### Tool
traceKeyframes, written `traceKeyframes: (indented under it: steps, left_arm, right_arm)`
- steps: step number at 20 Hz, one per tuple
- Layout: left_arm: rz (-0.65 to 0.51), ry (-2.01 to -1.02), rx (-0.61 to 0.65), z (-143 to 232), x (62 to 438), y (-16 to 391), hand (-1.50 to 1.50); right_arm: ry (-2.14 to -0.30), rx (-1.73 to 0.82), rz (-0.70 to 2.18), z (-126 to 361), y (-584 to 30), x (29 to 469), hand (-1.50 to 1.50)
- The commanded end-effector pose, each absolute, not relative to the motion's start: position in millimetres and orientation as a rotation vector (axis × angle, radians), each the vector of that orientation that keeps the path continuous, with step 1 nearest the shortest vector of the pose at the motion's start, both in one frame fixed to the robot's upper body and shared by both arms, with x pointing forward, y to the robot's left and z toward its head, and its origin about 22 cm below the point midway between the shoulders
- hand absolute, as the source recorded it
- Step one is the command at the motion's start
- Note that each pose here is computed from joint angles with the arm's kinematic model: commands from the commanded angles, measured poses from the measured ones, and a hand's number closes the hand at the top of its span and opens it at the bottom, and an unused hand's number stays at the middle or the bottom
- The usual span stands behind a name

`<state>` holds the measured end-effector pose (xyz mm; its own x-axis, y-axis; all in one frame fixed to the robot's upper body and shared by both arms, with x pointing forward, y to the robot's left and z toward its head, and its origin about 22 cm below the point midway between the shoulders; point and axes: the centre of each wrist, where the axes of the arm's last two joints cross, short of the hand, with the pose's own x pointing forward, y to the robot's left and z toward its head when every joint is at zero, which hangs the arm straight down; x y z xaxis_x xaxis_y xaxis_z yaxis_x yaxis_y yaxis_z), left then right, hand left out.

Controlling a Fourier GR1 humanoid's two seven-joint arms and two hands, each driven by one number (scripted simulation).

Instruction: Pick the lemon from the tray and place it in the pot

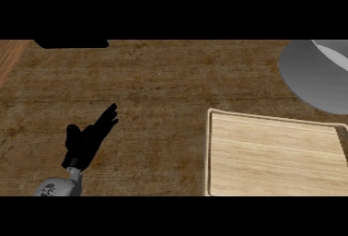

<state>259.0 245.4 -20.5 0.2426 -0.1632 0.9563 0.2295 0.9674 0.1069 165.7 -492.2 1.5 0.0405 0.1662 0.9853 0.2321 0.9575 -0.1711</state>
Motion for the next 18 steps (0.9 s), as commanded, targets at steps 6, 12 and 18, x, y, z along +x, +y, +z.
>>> traceKeyframes:
  steps: [6, 12, 18]
  left_arm:
    - [-0.296, -1.305, -0.068, -14.4, 270.8, 225.2, 0.0]
    - [-0.3, -1.277, -0.082, -32.4, 258.3, 227.9, 0.0]
    - [-0.3, -1.284, -0.072, -22.3, 253.3, 241.9, 0.0]
  right_arm:
    - [-1.623, -0.646, -0.033, 39.0, -587.9, 131.2, 1.5]
    - [-1.612, -0.785, 0.073, 46.6, -598.5, 150.4, 1.5]
    - [-1.63, -0.904, 0.184, 76.7, -607.5, 171.2, 1.5]
